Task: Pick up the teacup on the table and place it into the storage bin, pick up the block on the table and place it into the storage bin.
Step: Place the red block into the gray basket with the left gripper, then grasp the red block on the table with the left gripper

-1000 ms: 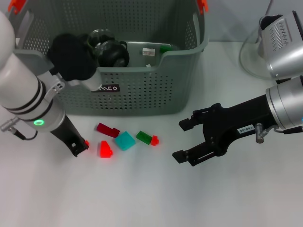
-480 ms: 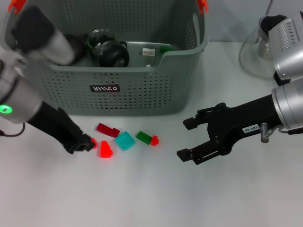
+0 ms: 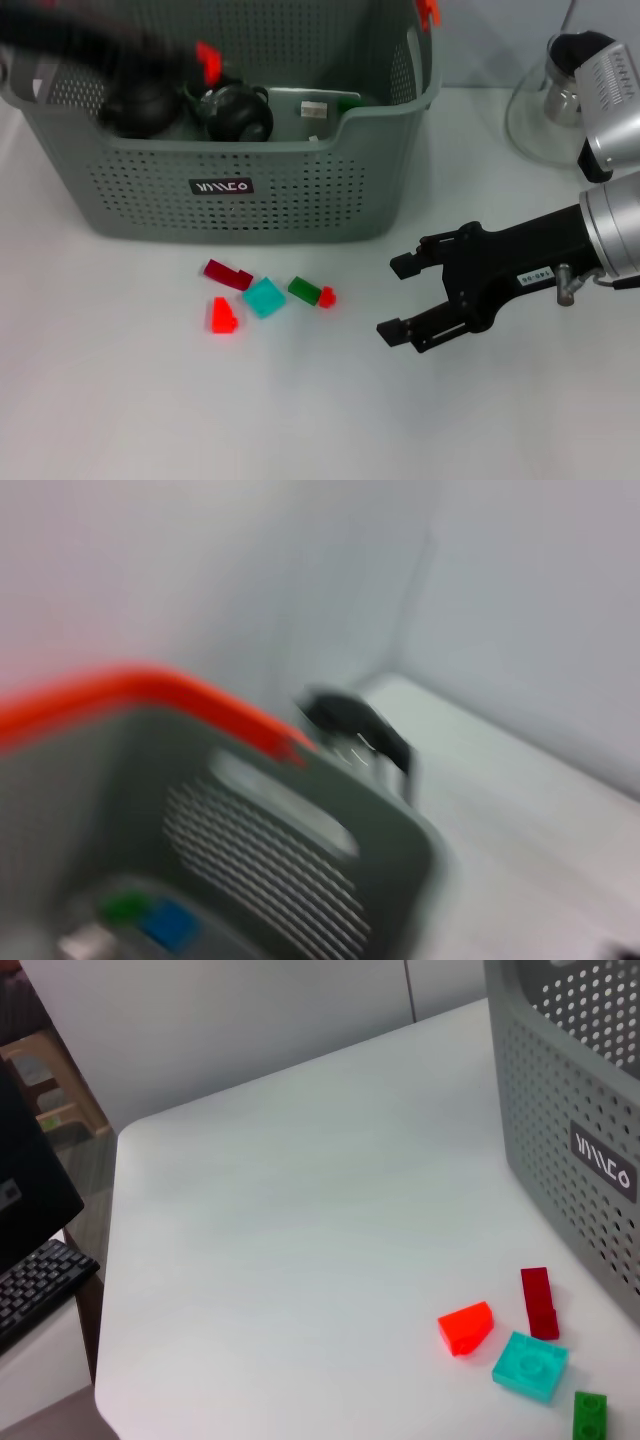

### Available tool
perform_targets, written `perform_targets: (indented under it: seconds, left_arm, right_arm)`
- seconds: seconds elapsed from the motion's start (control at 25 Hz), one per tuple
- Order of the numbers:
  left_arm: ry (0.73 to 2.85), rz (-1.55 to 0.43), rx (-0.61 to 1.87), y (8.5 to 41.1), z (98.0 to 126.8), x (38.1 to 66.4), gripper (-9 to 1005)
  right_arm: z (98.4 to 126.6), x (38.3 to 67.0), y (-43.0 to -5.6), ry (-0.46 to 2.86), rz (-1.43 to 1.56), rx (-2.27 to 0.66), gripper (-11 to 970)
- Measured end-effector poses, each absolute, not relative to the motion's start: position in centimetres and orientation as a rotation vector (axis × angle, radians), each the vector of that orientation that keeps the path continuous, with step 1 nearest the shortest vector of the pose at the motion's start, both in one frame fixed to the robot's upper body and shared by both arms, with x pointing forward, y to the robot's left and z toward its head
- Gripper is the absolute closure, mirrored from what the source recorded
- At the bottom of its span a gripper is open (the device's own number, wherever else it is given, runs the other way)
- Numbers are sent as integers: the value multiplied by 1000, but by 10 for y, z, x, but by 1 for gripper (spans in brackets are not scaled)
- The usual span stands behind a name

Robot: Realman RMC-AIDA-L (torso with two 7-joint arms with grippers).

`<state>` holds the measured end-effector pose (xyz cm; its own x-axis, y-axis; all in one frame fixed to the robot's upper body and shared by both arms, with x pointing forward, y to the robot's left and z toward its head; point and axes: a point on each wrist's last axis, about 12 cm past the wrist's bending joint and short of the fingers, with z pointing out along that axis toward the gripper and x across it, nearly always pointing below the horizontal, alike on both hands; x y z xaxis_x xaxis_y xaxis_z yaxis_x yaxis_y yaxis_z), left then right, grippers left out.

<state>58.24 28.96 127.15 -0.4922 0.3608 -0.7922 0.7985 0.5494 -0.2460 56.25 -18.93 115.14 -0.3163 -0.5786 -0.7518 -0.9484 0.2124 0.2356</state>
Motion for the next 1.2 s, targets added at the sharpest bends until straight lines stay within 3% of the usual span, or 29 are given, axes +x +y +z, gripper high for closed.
perform_targets:
  seconds: [0.32,0.56,0.8,1.0,1.2]
  left_arm:
    - [2062,-659,742,286,1273,637,856]
    - [2108,-497,692,278,1263,653,849]
    - [2067,-413,656,282,1267,659,578]
    - [1991,-378,875,282,1280,638,376]
    - [1908,-438,1233,273,1270,590,288]
  right_arm:
    - [1153,563,-187,1976,950,-1416,30]
    - [1153,563,-187,1979,953,-1413,30]
    - [1151,562,-188,1982,955,-1410,31]
    - [1150,565,-187,1986,955,-1399,31]
    - [1149,567,-188,1991,955,-1381,31]
